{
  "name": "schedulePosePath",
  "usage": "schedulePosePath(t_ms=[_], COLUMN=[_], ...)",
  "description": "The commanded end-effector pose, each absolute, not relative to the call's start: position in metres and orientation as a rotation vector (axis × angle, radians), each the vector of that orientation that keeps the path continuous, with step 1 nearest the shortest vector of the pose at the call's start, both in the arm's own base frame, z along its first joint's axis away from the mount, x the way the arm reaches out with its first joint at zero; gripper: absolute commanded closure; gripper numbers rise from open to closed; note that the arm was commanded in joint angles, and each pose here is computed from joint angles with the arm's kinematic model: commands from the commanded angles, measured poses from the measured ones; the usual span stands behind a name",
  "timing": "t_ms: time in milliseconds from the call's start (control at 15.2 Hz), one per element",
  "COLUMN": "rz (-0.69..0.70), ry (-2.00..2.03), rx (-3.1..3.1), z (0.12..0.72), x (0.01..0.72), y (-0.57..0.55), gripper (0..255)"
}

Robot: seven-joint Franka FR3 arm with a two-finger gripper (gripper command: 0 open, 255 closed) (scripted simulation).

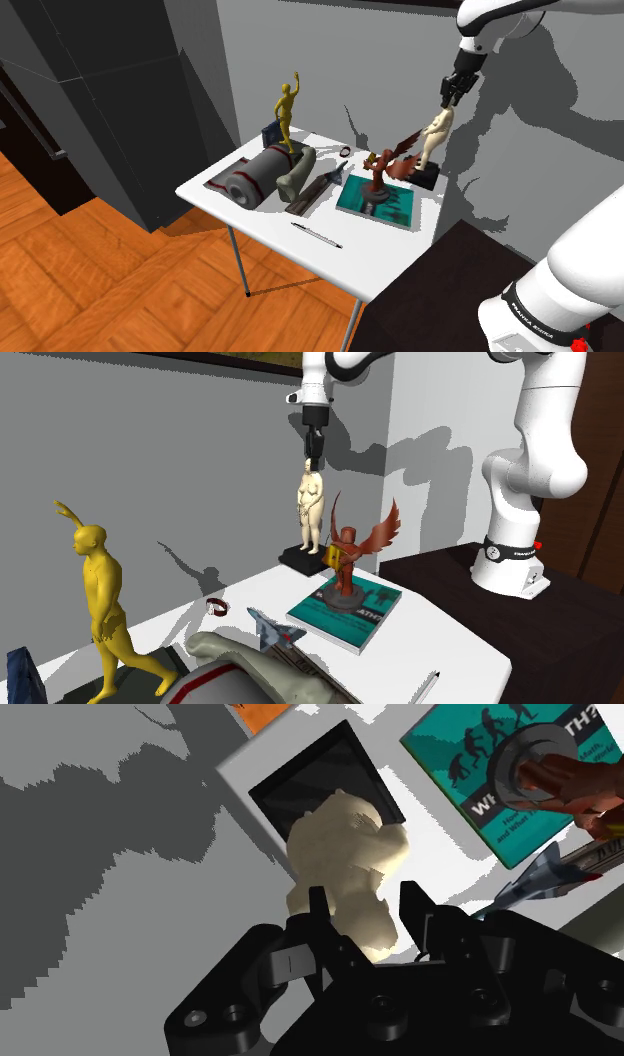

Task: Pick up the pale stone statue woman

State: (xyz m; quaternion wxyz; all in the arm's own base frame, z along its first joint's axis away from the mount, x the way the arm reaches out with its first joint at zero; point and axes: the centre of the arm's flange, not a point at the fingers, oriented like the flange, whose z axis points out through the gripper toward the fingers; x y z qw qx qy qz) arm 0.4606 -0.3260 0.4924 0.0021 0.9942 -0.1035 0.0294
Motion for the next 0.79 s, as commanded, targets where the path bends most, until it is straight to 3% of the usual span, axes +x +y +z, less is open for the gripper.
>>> schedulePosePath(t_ms=[0,726], rz=[0.095,0.095], ry=[-0.325,-0.325], rx=[3.118,3.118], z=[0.503,0.551], x=[0.460,0.460], y=[-0.326,-0.326], gripper=[255,255])
